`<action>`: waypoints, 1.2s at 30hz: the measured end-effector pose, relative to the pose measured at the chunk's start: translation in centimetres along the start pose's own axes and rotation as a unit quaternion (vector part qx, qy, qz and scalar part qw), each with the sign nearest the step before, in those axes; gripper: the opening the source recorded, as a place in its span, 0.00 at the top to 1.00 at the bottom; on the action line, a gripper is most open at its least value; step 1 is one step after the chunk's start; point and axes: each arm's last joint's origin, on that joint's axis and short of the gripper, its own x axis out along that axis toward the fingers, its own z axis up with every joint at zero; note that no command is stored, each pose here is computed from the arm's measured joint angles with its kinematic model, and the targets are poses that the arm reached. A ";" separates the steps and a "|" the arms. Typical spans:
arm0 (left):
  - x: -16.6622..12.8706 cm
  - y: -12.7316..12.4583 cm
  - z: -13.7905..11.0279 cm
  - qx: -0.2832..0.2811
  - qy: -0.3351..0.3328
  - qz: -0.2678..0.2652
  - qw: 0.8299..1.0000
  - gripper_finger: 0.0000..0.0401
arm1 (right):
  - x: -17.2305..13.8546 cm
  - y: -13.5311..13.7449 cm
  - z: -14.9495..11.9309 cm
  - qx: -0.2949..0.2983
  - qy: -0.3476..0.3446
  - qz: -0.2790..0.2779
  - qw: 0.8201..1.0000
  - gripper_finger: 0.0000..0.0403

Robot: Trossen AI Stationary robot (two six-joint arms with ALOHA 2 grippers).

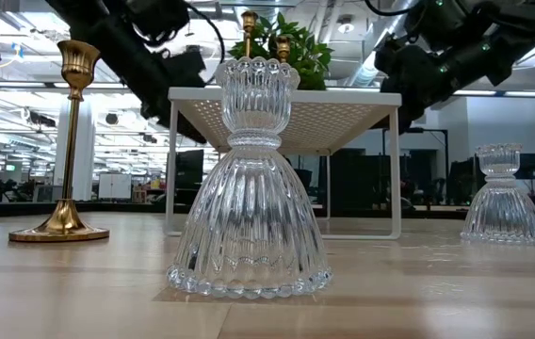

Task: Pick & Place candle stick holders
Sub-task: Adjust the shelf

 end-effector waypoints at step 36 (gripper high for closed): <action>0.1 -0.1 0.1 -0.002 -0.007 -0.002 1.000 0.99 | -0.6 1.9 -0.9 0.030 0.035 -0.028 0.999 1.00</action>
